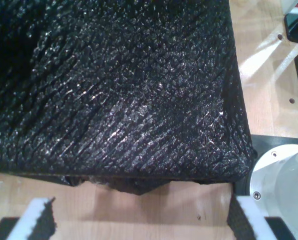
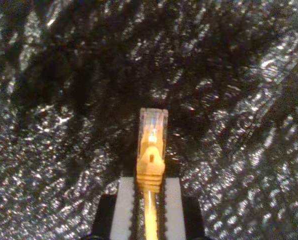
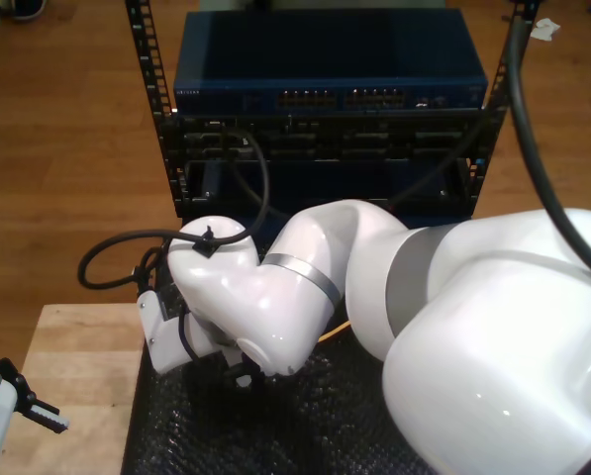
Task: Grab the cable and plug it in
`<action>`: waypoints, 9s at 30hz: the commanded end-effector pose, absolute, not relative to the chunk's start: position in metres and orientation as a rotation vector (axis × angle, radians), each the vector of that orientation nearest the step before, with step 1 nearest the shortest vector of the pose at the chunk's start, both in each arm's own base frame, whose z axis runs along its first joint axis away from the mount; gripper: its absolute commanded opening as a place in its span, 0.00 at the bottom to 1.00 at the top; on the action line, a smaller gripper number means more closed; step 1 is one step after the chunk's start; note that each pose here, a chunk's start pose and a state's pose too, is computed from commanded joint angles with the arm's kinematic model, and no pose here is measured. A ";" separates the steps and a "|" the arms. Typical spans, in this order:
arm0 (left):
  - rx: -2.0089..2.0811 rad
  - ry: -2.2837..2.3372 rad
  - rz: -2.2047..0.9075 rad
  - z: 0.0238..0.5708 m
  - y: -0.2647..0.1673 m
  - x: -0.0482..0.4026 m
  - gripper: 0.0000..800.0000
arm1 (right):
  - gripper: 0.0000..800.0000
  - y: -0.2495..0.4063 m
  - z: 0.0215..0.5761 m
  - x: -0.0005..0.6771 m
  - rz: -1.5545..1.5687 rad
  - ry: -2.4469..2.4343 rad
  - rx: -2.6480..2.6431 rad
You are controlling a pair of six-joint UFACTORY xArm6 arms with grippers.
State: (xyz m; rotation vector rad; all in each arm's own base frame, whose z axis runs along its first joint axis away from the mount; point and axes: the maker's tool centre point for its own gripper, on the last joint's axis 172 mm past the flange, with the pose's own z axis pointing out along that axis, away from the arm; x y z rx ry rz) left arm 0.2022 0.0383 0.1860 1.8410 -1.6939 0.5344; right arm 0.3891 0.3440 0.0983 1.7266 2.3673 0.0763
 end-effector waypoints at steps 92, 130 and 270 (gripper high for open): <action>1.594 -1.470 0.850 0.304 -0.175 0.355 0.99 | 0.01 0.262 0.303 0.359 0.397 2.344 2.571; 1.488 -1.442 0.893 0.321 -0.189 0.346 0.49 | 0.01 0.274 0.310 0.356 0.442 2.362 2.603; 1.057 -0.777 0.608 0.395 -0.144 0.315 0.03 | 0.95 0.320 0.429 0.314 1.367 2.474 1.451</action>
